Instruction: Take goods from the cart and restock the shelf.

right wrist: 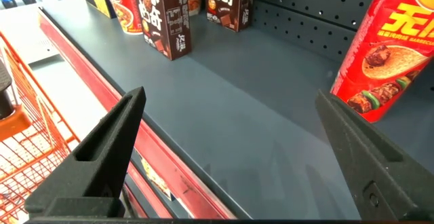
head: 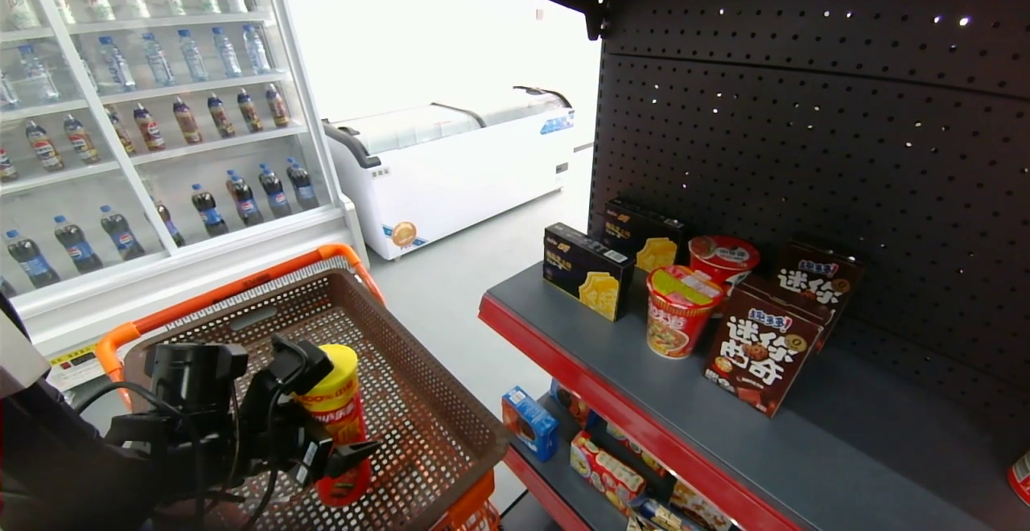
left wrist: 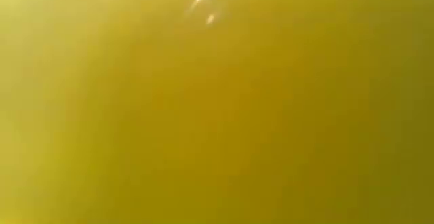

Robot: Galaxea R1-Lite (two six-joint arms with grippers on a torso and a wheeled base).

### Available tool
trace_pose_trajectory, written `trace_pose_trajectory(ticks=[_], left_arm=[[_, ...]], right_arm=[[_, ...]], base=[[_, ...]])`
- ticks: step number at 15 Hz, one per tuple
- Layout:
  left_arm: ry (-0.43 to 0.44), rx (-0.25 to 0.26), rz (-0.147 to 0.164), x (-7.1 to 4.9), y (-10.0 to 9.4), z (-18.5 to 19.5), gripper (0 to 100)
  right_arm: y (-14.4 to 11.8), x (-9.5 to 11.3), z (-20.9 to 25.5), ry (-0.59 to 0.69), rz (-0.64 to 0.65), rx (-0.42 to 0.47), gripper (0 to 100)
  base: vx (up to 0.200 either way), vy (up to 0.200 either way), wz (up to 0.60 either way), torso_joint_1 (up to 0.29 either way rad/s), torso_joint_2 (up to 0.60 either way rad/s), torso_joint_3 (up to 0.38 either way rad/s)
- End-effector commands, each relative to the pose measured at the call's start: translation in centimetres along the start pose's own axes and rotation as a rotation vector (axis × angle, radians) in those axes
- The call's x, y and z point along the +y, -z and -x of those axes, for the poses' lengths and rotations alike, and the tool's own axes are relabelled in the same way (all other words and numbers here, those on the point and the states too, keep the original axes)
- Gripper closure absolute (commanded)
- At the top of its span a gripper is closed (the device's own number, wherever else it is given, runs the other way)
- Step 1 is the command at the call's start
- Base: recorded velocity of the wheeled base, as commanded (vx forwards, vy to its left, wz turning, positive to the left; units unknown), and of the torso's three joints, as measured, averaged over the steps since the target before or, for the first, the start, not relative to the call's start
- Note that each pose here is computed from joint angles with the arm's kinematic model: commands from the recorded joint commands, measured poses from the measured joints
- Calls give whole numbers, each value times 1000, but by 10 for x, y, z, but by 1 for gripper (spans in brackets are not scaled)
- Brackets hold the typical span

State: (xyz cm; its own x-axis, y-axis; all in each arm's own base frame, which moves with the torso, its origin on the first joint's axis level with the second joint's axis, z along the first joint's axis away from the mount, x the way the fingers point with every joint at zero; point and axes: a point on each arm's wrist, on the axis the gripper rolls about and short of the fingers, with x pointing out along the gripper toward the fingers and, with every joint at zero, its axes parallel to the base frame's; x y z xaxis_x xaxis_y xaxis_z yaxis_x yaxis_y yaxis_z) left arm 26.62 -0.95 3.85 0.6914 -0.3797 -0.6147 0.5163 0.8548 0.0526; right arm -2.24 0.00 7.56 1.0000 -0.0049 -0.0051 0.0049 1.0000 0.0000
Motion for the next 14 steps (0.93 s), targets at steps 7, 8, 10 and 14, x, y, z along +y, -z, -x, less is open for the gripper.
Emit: trace_pose_trajectory(ticks=[7, 8, 10, 14], left_arm=[[-82, -31, -24, 1, -14, 2, 100], [-86, -38, -27, -1, -15, 4, 100], [-123, -105, -43, -4, -25, 22, 100], [-172, -302, 56, -16, -53, 77, 100]], right_arm=[[0, 0, 0, 0, 0, 1, 0], [0, 0, 0, 0, 0, 1, 0], [0, 0, 0, 0, 0, 1, 0], [0, 0, 0, 0, 0, 1, 0]], base=[[0, 0, 0, 0, 0, 0], [0, 0, 0, 0, 0, 0], [0, 0, 0, 0, 0, 0], [0, 0, 0, 0, 0, 0]])
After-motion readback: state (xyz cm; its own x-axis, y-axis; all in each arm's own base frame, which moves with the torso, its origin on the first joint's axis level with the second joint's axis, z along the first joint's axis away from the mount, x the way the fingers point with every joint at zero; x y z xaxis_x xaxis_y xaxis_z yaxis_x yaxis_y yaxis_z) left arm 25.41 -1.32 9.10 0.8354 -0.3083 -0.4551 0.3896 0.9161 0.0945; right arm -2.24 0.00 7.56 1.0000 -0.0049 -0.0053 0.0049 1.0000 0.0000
